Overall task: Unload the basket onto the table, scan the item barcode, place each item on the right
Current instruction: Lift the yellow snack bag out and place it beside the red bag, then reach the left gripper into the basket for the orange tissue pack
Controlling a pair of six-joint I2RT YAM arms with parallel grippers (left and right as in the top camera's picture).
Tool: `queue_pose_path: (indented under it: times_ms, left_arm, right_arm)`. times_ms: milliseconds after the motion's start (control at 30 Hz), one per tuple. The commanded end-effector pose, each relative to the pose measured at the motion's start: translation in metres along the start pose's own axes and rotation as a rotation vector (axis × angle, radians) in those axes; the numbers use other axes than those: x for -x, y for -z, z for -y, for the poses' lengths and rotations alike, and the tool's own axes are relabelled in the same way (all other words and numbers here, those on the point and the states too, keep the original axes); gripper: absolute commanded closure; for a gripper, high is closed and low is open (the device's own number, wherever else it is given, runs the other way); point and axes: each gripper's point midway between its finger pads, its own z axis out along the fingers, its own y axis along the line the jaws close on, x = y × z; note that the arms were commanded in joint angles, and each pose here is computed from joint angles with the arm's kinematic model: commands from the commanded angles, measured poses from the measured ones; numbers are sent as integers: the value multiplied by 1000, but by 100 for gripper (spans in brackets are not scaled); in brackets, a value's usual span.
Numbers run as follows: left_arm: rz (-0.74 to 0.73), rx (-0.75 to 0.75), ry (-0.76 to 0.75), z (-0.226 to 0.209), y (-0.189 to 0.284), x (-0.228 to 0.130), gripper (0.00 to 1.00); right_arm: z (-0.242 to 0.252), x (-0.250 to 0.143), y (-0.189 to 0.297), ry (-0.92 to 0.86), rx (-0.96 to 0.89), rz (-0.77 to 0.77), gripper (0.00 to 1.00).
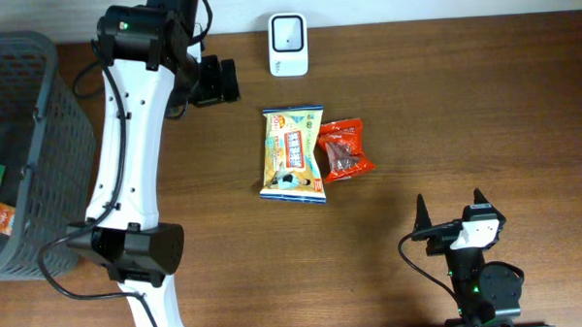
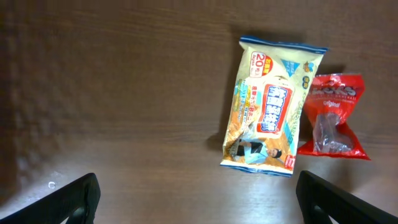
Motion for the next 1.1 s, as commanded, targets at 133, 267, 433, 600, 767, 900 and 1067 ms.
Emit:
queue_pose_path:
  times_ms: [133,267,433,600,767,900,1067]
  left_arm:
    - [190,-19,34,-27,66,14,1]
    - [537,148,357,-150,159,39,1]
    - [773,461,774,-332,217,27,8]
    - [432,549,909,-409,127,-18,23]
    - [56,716,937,-451,2,-64,21]
    - [-28,673,1023,-451,-59,-81,31]
    - [-10,653,1027,-457,-109,-88,39]
  right_arm:
    - [0,-3,0,0,0,-4,2]
    - [-1,-3,0,0,0,-4,1]
    - [-1,-3,0,0,0,-4,1]
    - [-1,-3,0,0,0,-4,2]
    - [0,-3,0,0,0,-4,1]
    - [0,-3,0,0,0,-4,1]
    - [-1,-3,0,0,0,-4,1]
